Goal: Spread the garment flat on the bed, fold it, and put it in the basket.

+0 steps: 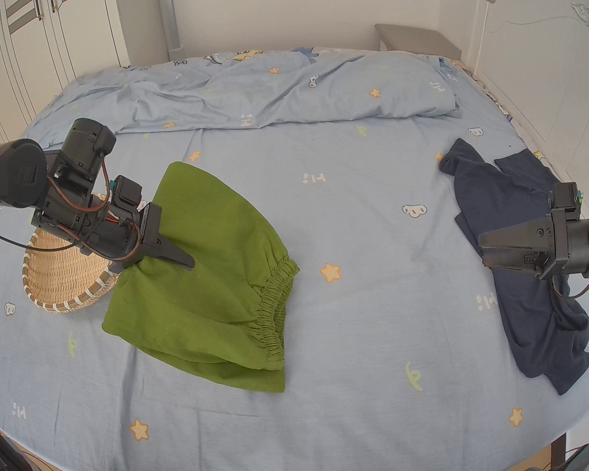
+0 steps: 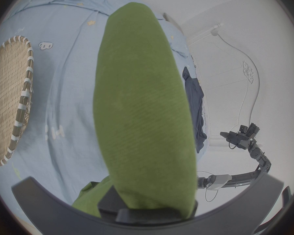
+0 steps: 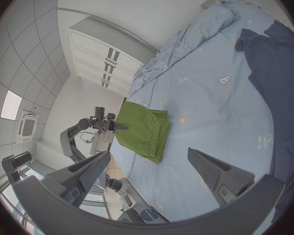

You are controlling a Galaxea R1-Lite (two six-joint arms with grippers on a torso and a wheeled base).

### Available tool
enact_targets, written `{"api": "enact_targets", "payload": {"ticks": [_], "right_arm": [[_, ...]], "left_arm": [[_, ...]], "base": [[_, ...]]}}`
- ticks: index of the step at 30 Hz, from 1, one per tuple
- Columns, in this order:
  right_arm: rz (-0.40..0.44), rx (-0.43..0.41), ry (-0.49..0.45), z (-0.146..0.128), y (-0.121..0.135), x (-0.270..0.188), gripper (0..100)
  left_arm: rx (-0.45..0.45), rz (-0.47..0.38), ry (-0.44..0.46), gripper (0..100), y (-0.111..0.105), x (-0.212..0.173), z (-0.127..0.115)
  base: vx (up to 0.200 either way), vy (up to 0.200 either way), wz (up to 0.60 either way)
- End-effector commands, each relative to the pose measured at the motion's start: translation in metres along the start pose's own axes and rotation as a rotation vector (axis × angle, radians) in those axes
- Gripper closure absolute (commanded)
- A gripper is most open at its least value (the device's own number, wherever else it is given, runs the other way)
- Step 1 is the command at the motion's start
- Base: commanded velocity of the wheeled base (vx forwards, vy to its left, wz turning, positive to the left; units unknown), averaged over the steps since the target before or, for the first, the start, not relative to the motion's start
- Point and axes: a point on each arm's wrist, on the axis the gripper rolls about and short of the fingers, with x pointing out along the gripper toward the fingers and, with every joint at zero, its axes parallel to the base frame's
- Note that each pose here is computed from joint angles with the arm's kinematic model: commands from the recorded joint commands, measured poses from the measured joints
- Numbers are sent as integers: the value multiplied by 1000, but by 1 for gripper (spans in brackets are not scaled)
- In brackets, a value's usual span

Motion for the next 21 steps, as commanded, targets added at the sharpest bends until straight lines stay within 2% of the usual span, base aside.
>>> {"api": "enact_targets", "payload": {"ticks": [1,21], "right_arm": [[2,1,3,-1,0,0,0],[-2,4,0,-1,0,-1,0]], "left_arm": [[7,-8,-8,100,-12,-14,10],[3,-5,11,100,-12,-13,8]], "base": [[0,200,0],[0,200,0]]}}
